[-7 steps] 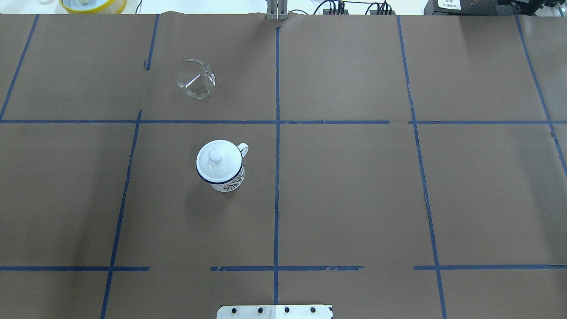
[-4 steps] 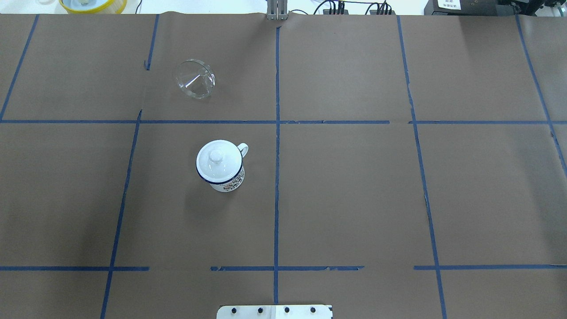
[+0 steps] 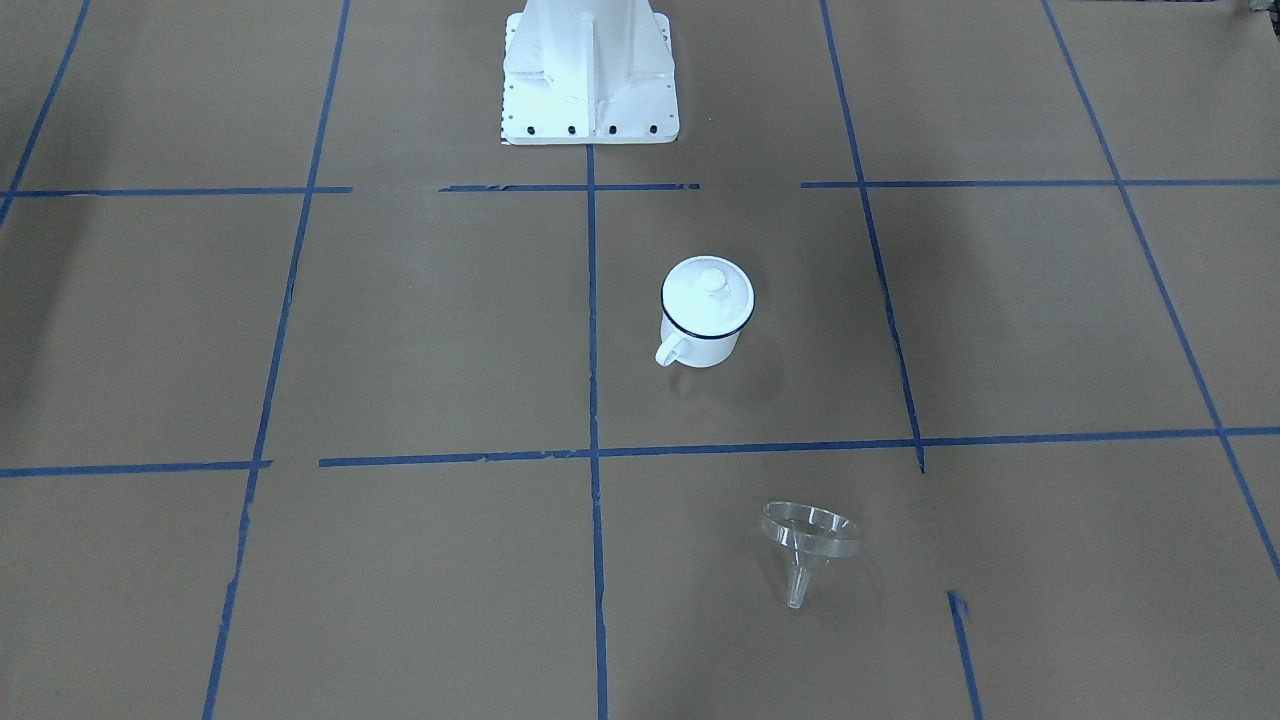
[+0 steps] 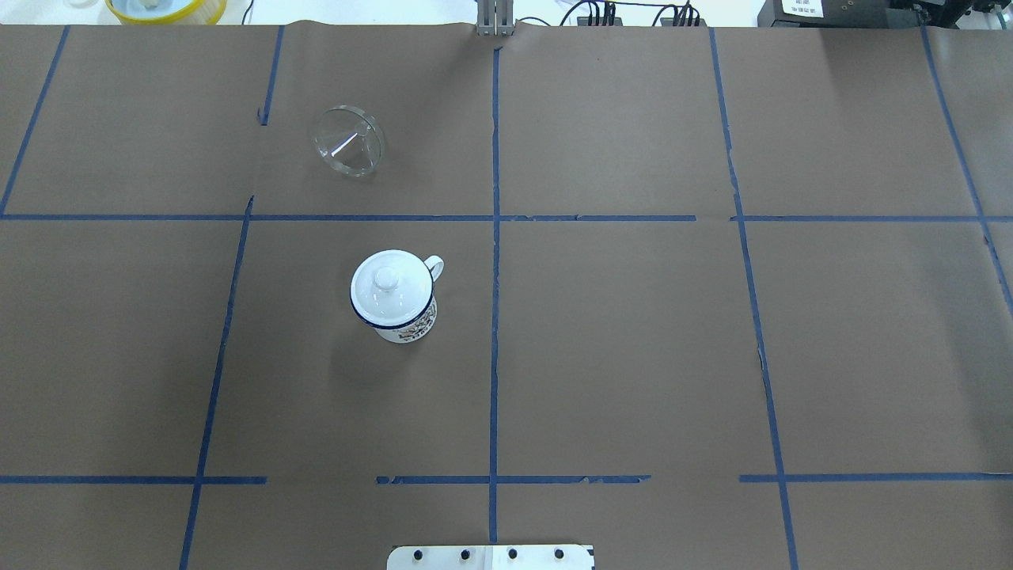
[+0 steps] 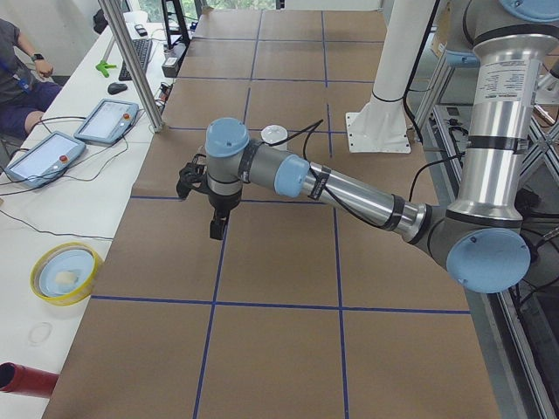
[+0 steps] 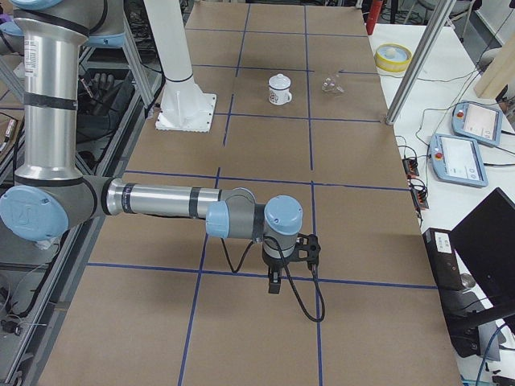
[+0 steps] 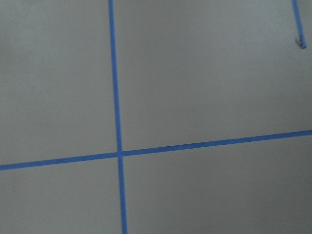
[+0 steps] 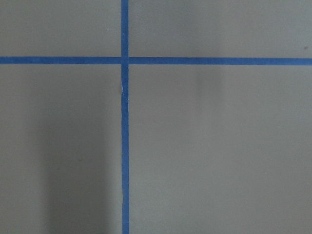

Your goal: Place funnel on cup

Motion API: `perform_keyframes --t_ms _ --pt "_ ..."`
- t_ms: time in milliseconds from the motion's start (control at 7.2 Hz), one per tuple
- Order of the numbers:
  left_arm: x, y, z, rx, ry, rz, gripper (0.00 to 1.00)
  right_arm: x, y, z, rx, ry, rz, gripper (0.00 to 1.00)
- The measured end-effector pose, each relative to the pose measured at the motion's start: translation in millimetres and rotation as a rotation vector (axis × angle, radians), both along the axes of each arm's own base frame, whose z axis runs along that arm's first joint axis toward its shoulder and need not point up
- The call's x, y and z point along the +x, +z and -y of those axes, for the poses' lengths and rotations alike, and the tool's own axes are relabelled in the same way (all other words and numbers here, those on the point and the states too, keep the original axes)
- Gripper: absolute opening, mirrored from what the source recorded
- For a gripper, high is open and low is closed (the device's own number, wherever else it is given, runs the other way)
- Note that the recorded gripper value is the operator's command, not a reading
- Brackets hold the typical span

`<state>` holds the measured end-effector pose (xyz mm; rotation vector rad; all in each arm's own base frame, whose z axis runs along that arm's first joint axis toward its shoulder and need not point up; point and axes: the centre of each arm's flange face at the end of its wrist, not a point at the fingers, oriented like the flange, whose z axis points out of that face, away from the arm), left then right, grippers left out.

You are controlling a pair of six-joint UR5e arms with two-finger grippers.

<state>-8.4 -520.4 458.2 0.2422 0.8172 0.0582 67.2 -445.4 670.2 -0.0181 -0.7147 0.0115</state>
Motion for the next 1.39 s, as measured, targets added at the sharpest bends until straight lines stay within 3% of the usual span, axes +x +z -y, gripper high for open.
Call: perform_keyframes --t_ms 278,694,1389 --pt "95.8 -75.9 16.3 -0.002 0.030 -0.035 1.00 0.0 -0.1 0.0 0.000 0.000 0.000 1.00" --pt "170.1 -133.1 16.9 -0.005 0.064 -0.062 1.00 0.0 -0.2 0.0 0.000 0.000 0.000 1.00" --pt "343.5 -245.7 -13.0 -0.286 0.091 -0.083 1.00 0.0 -0.2 0.1 0.001 0.000 0.000 1.00"
